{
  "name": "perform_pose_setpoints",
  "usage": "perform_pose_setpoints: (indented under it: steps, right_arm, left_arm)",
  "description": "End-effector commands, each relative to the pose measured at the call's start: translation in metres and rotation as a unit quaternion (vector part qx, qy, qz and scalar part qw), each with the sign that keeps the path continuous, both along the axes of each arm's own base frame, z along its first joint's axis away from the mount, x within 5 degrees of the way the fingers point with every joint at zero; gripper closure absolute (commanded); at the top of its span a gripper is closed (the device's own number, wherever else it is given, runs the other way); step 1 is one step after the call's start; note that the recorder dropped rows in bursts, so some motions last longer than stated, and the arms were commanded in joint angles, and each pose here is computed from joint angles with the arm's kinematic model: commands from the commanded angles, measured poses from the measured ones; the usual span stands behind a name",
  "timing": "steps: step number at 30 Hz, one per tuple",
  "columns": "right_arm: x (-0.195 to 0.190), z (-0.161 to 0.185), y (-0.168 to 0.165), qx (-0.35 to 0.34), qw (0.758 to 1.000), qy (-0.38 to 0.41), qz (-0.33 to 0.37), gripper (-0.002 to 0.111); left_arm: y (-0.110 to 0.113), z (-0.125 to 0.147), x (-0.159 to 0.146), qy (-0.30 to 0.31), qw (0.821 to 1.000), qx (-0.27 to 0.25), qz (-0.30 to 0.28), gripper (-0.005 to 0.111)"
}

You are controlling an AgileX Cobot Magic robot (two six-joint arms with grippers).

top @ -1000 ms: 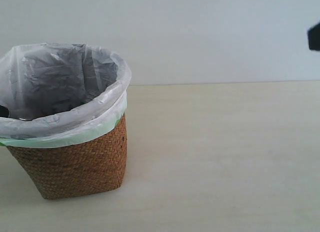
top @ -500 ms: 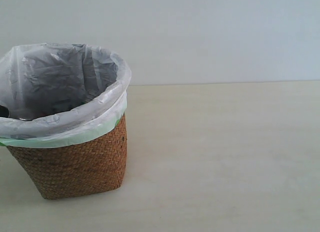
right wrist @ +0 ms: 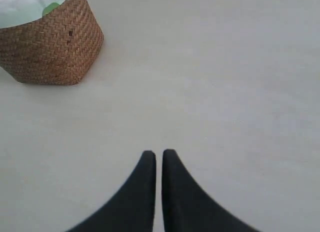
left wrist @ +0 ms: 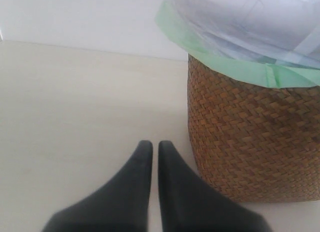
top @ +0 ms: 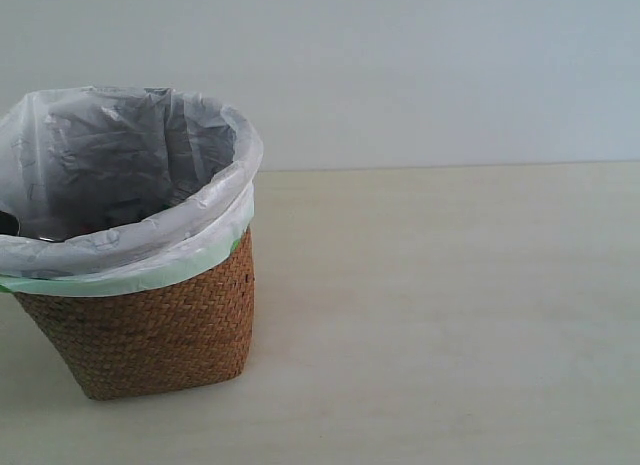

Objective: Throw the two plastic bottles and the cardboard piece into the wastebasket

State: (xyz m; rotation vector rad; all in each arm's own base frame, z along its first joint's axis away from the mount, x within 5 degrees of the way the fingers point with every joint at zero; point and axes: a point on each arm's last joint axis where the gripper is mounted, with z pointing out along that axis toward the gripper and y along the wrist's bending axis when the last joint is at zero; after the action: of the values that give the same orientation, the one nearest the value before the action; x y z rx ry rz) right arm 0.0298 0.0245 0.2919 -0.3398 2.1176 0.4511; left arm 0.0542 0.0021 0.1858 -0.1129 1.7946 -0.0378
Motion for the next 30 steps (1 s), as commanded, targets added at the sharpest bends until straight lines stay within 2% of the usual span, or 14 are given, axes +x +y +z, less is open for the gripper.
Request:
perform_pose_setpoints:
  steps: [1,4,6,9,10,11,15,16,17,18,19,21,26,30]
  right_arm:
    - [-0.005,0.001,-0.002,-0.014,0.999,-0.03,0.023,0.108]
    - [-0.011,0.007,-0.006,-0.014,0.995,-0.089,0.036,0.108]
    - [-0.014,0.013,-0.008,0.022,0.987,-0.158,0.026,0.108]
    - [-0.01,0.013,-0.009,0.096,0.962,-0.257,-0.002,0.108]
    - [-0.007,0.009,-0.009,0.12,0.952,-0.282,-0.01,0.108]
    - [0.001,0.0,-0.007,0.159,0.932,-0.325,-0.025,0.108]
    - [0.015,-0.037,-0.005,0.208,0.911,-0.351,-0.053,0.108]
    - [0.019,-0.056,-0.005,0.212,0.908,-0.357,-0.062,0.108]
    - [0.018,-0.057,-0.006,0.215,0.905,-0.363,-0.064,0.108]
    - [0.019,-0.058,-0.006,0.213,0.906,-0.361,-0.066,0.108]
    - [0.02,-0.065,-0.004,0.191,0.923,-0.329,-0.063,0.108]
    - [0.022,-0.074,-0.004,0.143,0.941,-0.301,-0.068,0.108]
    - [0.023,-0.087,-0.005,0.057,0.958,-0.267,-0.081,0.108]
    - [0.021,-0.105,-0.005,-0.005,0.98,-0.19,-0.064,0.108]
  left_arm:
    - [0.0,-0.001,0.0,0.0,1.0,0.0,-0.002,0.103]
    - [0.0,-0.001,0.0,0.0,1.0,0.0,-0.002,0.103]
    - [0.0,-0.001,0.0,0.0,1.0,0.0,-0.002,0.103]
    - [0.0,-0.001,0.0,0.0,1.0,0.0,-0.002,0.103]
    - [0.0,-0.001,0.0,0.0,1.0,0.0,-0.002,0.103]
    - [0.0,-0.001,0.0,0.0,1.0,0.0,-0.002,0.103]
    - [0.0,-0.001,0.0,0.0,1.0,0.0,-0.002,0.103]
    - [0.0,-0.001,0.0,0.0,1.0,0.0,-0.002,0.103]
    - [0.0,-0.001,0.0,0.0,1.0,0.0,-0.002,0.103]
    - [0.0,-0.001,0.0,0.0,1.0,0.0,-0.002,0.103]
    - [0.0,-0.001,0.0,0.0,1.0,0.0,-0.002,0.103]
    - [0.0,-0.001,0.0,0.0,1.0,0.0,-0.002,0.103]
    - [0.0,-0.001,0.0,0.0,1.0,0.0,-0.002,0.103]
    - [0.0,-0.001,0.0,0.0,1.0,0.0,-0.002,0.103]
